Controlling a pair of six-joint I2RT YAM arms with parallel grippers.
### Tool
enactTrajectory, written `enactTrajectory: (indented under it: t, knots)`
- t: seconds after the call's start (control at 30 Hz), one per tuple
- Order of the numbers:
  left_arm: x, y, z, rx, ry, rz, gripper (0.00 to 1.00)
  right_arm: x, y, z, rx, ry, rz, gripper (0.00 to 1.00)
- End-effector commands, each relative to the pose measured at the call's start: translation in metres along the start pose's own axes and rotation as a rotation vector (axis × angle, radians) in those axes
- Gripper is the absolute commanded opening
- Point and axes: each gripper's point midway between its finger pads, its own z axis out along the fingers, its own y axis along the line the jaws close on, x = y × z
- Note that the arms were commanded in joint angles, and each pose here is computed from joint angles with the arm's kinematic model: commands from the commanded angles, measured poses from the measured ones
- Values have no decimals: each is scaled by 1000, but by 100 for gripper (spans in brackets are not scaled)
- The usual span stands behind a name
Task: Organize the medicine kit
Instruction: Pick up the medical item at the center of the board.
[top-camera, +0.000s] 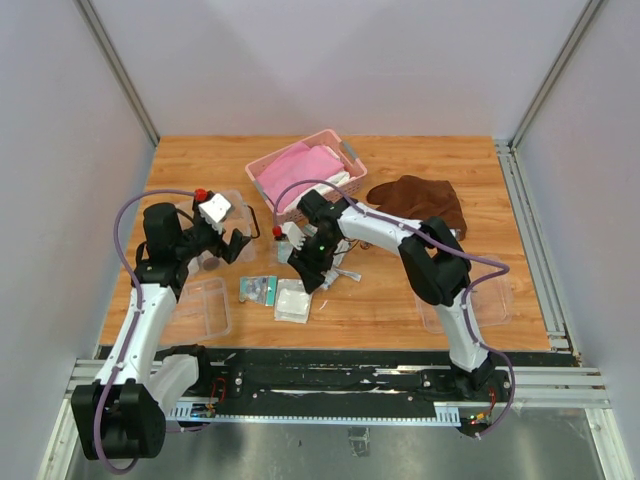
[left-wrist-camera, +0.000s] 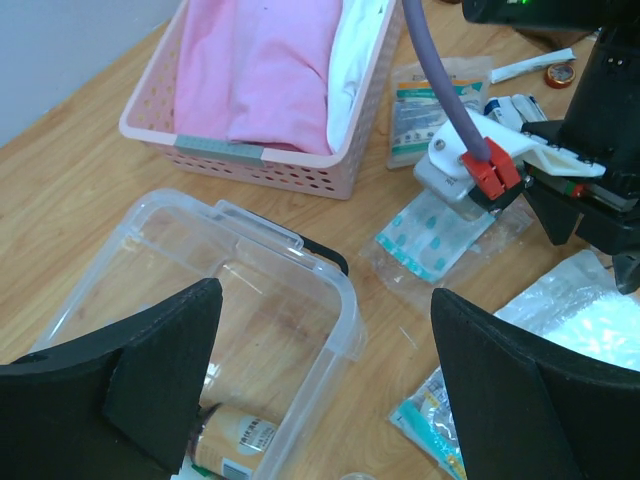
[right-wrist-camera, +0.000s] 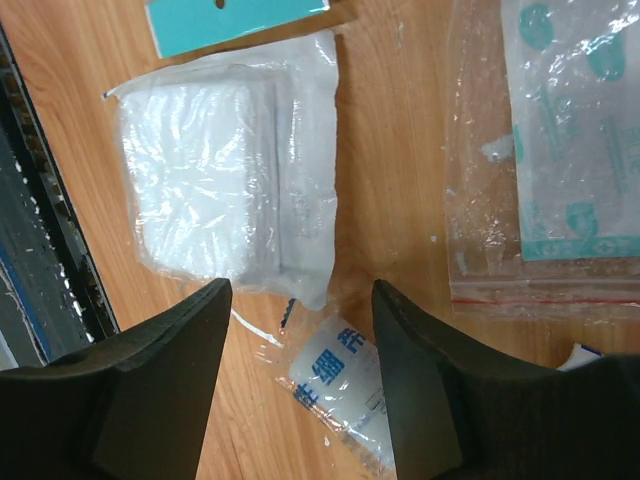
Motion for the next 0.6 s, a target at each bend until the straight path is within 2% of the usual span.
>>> enactTrajectory:
  t: [0.0, 0.23, 0.57]
  knots:
    - [-8, 9, -2, -52, -19, 22, 90, -2, -3, -5, 8, 25, 53, 61]
    - [-4, 9, -2, -55, -6, 26, 90, -1, 7, 3, -75, 16, 87, 63]
    - [-4, 9, -3, -55, -8, 31, 90, 6, 8, 17, -117, 38, 136, 55]
